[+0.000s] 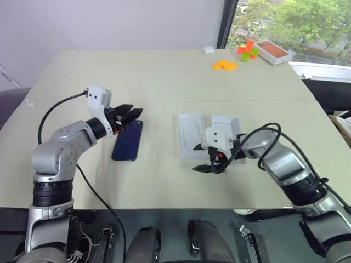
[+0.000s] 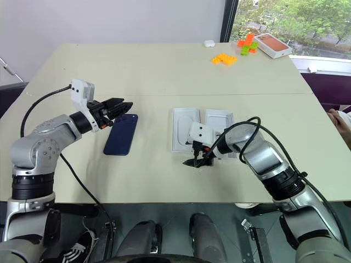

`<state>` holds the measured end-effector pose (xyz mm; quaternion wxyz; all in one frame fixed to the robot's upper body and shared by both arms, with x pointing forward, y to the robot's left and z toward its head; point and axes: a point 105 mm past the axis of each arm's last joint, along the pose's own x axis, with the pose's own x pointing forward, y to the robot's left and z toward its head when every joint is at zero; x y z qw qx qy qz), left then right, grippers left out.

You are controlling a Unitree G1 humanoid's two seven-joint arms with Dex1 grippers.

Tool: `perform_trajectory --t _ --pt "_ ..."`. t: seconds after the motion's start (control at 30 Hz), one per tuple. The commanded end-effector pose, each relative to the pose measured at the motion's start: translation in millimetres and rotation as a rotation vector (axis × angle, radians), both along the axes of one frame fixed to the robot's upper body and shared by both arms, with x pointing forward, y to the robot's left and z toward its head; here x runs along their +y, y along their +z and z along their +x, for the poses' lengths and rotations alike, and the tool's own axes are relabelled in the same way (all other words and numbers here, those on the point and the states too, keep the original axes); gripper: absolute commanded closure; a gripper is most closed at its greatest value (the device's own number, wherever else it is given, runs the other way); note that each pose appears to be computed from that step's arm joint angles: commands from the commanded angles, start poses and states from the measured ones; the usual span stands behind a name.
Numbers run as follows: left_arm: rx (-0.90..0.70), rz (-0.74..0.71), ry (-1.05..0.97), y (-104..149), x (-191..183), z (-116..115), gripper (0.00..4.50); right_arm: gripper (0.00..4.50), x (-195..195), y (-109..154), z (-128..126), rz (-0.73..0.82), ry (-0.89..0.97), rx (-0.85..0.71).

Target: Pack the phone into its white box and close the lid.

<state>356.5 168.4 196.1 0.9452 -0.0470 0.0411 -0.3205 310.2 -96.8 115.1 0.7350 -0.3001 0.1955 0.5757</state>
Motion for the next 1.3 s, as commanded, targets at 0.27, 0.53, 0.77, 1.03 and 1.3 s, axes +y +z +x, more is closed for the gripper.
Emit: perform_trajectory --t 0.27,0.53,0.77,1.03,1.3 --pt "-0.043 -0.002 0.001 10 -1 -3 2.13 1.52 6 -5 12 -0.016 -0.032 -0.039" --pt "-0.047 -0.014 0.012 11 0 -2 2.13 2.44 10 -3 15 -0.015 -0.029 -0.055" --pt "-0.047 -0.018 0.017 12 0 -2 2.13 3.96 13 -4 15 -0.005 -0.036 -0.061" --pt "-0.045 -0.016 0.02 11 1 -1 2.13 3.96 23 1 13 0.044 -0.034 -0.065" --pt "-0.043 -0.012 0.033 11 4 0 2.13 3.96 55 7 -3 0.093 -0.002 -0.054"
